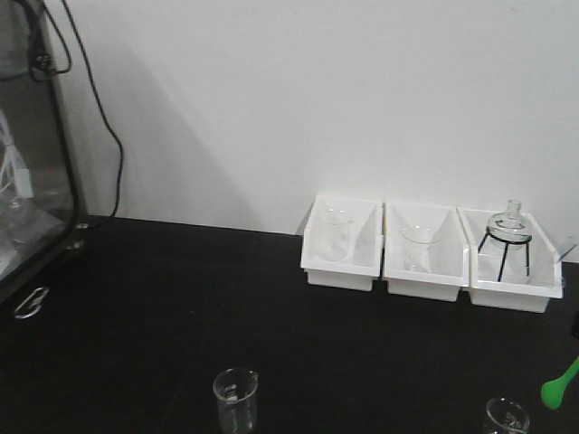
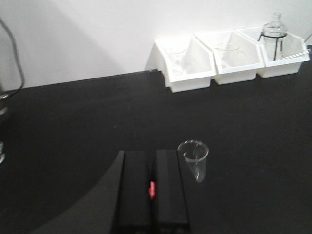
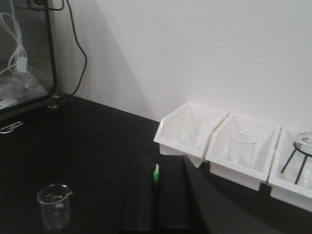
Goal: Sort red and green spoons into left cabinet
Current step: 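Drive the base away from the bench carrying both spoons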
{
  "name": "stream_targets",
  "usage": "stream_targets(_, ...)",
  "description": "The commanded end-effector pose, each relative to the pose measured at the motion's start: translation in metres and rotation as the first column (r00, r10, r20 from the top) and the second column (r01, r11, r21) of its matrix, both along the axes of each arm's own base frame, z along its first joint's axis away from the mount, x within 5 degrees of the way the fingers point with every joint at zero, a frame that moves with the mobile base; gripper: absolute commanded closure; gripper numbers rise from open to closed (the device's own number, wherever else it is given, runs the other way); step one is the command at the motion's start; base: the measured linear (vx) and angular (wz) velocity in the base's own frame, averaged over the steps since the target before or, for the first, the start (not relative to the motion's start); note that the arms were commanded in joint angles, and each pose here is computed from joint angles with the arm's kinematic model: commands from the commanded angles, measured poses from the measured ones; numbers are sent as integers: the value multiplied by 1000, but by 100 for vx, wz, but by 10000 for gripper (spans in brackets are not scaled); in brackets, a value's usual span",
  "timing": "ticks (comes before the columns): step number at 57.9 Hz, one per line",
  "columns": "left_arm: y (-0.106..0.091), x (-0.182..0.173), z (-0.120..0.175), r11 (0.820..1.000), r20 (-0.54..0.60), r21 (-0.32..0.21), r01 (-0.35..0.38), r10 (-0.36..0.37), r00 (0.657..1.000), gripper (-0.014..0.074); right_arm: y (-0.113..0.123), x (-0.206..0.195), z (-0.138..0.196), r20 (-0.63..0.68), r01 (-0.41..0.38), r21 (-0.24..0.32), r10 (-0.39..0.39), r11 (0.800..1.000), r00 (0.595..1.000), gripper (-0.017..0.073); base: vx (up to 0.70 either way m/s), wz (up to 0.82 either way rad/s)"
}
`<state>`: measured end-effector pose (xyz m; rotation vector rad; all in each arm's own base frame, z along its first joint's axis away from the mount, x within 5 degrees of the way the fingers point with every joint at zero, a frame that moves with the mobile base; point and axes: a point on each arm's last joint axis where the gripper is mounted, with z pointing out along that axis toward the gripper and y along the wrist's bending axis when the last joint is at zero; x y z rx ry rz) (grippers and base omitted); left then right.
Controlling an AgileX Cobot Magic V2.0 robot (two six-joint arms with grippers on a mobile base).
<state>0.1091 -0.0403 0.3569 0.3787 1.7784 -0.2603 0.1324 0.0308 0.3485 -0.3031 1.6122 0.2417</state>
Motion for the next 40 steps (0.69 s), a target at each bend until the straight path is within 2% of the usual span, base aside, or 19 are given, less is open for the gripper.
stream_targets(1, 2, 1, 14, 999, 80, -48, -24, 28, 996, 594, -2, 0, 12, 36, 20, 33, -21, 999, 999, 564, -20, 42)
stream_targets(40, 2, 1, 14, 999, 80, -48, -24, 28, 996, 594, -2, 0, 12, 36, 20, 33, -21, 999, 999, 564, -22, 43)
